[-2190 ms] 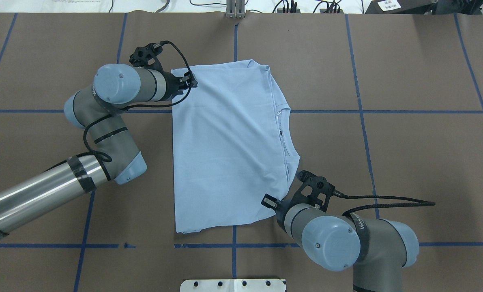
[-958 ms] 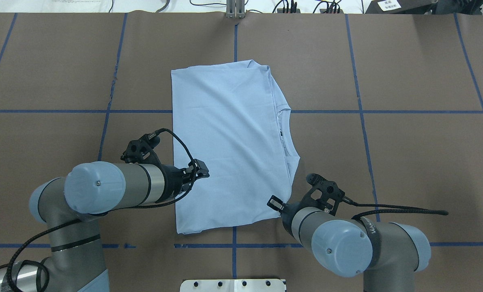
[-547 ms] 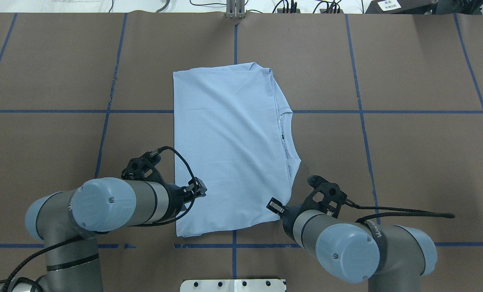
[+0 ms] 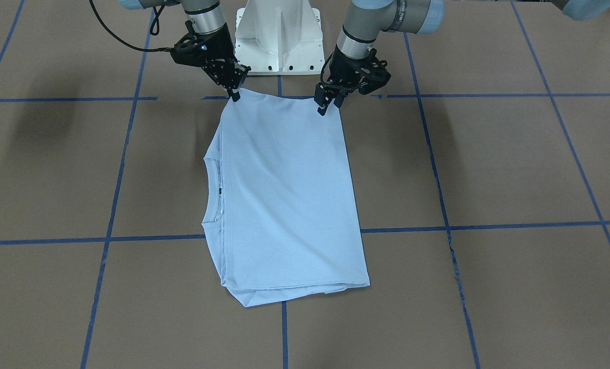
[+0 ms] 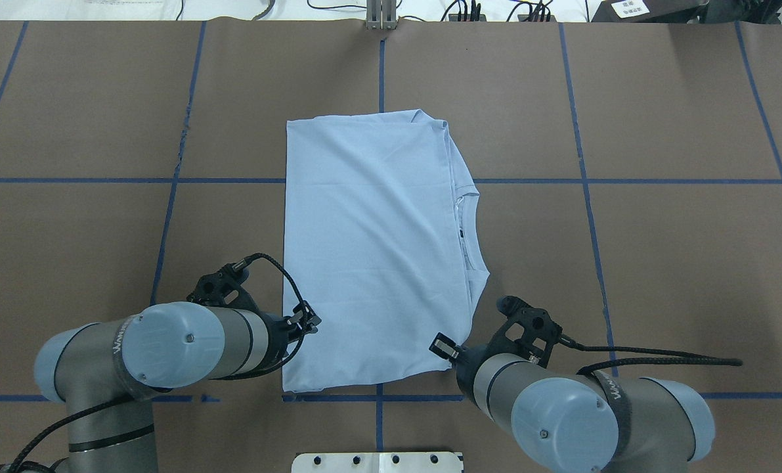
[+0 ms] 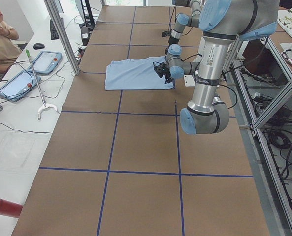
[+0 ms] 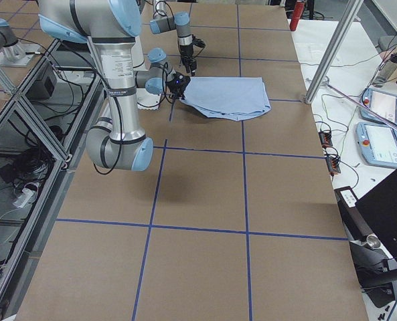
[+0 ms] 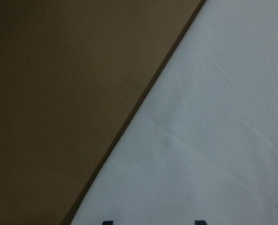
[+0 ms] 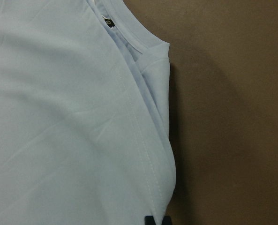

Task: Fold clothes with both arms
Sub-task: 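Grasp both near corners of the shirt with the left and right grippers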

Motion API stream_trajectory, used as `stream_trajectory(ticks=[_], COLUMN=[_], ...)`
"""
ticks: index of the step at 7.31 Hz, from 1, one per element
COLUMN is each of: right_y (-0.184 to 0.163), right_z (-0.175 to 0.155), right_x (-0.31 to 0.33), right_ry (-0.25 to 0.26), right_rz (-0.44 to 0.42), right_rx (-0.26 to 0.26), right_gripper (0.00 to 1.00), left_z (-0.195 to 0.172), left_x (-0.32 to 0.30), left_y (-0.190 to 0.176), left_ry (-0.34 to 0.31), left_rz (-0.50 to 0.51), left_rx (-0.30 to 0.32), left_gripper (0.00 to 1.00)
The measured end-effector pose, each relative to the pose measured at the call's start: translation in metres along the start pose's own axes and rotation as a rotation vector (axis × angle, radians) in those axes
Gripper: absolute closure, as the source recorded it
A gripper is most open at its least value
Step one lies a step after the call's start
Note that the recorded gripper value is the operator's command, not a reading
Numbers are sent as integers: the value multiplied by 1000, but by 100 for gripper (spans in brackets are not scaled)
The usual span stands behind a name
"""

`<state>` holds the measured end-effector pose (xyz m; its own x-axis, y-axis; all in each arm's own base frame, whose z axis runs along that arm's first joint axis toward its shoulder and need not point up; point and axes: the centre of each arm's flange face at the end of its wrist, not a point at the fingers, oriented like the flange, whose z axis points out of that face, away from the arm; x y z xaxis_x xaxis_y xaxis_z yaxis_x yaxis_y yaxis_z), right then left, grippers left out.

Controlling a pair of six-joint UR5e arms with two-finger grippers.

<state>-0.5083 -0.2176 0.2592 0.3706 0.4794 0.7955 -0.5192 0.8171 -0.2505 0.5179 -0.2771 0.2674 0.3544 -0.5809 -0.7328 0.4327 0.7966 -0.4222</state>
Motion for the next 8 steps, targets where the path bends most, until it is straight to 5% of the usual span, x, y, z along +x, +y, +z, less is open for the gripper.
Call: stream_trajectory(ticks=[5, 8], right_y=[8, 14], right_z=[-6, -5], right_x=[3, 6], right_ry=[22, 31], right_rz=[-11, -18], right_rx=[0, 8], right_gripper=[100, 100], left_z=[15, 20], left_x=[-33, -48], left_y=[39, 66], left_ry=[-69, -97], left_rz=[-29, -29], left_rx=[-43, -76], left_gripper=[36, 47])
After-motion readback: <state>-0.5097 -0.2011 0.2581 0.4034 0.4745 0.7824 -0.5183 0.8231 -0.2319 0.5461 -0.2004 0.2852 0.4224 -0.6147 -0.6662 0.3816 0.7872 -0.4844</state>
